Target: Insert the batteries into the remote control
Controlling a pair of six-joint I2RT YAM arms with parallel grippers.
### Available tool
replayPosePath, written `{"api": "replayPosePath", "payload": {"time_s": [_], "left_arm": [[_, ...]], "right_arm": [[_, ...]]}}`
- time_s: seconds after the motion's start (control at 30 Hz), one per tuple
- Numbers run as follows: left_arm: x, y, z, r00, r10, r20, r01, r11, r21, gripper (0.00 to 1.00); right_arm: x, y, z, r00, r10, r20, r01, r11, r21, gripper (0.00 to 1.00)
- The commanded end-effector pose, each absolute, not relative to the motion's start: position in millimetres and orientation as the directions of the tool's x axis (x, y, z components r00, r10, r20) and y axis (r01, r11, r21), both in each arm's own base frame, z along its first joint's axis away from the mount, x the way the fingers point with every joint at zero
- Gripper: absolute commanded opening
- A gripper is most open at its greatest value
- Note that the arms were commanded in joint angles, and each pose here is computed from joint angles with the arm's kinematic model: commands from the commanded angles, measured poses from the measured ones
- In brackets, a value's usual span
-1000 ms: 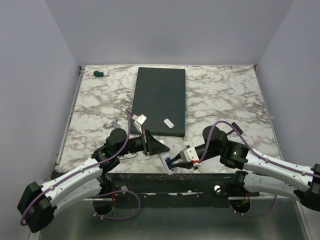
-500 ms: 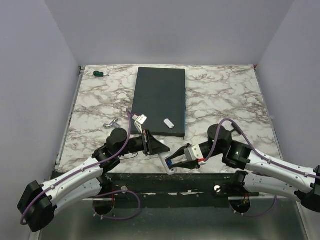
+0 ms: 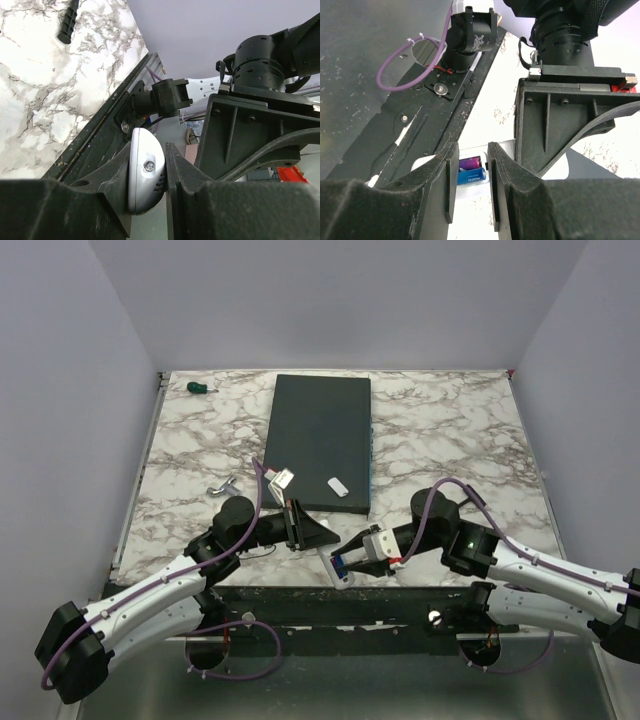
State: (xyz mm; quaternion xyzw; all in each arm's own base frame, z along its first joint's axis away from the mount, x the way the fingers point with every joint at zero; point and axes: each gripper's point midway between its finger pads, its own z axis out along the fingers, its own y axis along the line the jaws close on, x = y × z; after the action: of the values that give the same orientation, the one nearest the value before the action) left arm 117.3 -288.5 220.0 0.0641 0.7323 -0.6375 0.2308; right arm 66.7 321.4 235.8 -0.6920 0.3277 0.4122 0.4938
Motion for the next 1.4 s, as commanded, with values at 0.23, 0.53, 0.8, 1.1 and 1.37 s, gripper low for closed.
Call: {"api": "replayPosePath", "payload": {"time_s": [0.23, 0.53, 0.8, 1.1, 1.37], "left_arm": [[113, -289, 241, -0.868, -0.210, -0.450, 0.434, 0.123, -0.893, 0.00], [113, -288, 242, -0.865, -0.212, -0.454, 0.438, 0.121, -0.891, 0.00], [113, -288, 242, -0.865, -0.213, -0.454, 0.438, 0.121, -0.891, 0.00], [114, -288, 242, -0.865, -0.216, -0.454, 0.437, 0.123, -0.891, 0.00], [114, -288, 245, -0.862, -0.216, -0.459, 0.443, 0.120, -0.889, 0.00]], "right_arm": [[75, 317, 217, 0.450, -0.114, -0.886, -0.872, -0.273, -0.407, 0.36], [76, 312, 215, 0.448, -0.122, -0.886, -0.877, -0.252, -0.409, 0.36], [76, 313, 213, 0.445, -0.127, -0.887, -0.879, -0.253, -0.404, 0.36], [74, 312, 210, 0.436, -0.134, -0.890, -0.881, -0.266, -0.392, 0.28], [72, 311, 205, 0.426, -0.153, -0.892, -0.883, -0.284, -0.373, 0.25]]}}
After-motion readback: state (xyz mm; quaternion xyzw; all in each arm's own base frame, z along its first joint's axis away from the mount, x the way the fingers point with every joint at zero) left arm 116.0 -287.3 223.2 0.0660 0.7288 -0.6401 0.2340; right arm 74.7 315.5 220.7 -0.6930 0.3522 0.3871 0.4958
